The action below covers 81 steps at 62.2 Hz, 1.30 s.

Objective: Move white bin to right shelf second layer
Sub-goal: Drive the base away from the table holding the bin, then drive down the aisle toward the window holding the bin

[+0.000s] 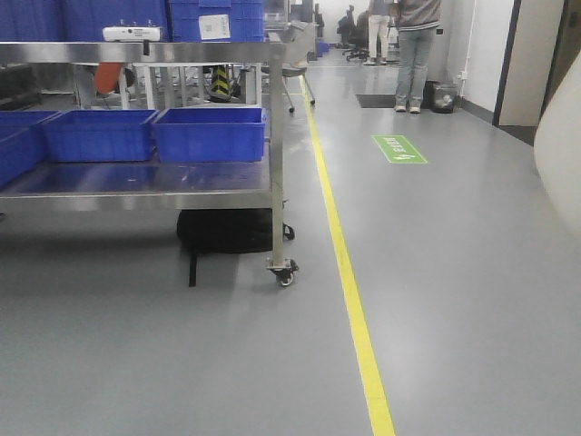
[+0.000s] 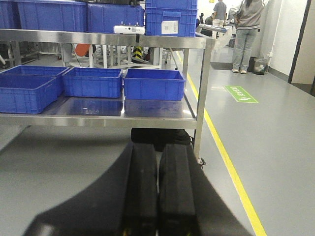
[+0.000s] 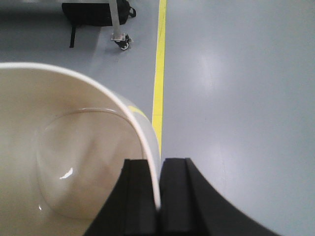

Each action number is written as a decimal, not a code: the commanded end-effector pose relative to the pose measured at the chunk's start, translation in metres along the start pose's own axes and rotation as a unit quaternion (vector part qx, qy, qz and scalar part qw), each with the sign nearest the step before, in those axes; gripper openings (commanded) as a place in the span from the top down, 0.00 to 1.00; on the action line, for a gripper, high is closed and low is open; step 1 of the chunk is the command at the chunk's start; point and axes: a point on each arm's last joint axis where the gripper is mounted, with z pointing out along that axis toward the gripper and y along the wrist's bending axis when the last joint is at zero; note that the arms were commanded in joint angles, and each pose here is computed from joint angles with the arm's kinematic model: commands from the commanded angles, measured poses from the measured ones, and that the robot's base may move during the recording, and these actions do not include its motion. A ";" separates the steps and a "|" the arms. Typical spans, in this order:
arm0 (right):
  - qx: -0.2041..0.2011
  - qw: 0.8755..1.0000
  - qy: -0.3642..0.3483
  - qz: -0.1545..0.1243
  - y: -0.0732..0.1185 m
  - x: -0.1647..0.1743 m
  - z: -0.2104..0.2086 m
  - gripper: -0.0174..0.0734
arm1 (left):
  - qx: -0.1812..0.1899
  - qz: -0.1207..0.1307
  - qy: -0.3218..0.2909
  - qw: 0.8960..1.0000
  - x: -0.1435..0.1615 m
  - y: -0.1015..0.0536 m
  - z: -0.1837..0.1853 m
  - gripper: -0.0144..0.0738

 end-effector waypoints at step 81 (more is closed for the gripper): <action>-0.005 0.998 -0.063 0.000 0.001 -0.018 -0.006 0.75 | 0.001 -0.005 -0.035 0.999 0.001 0.000 0.000 0.74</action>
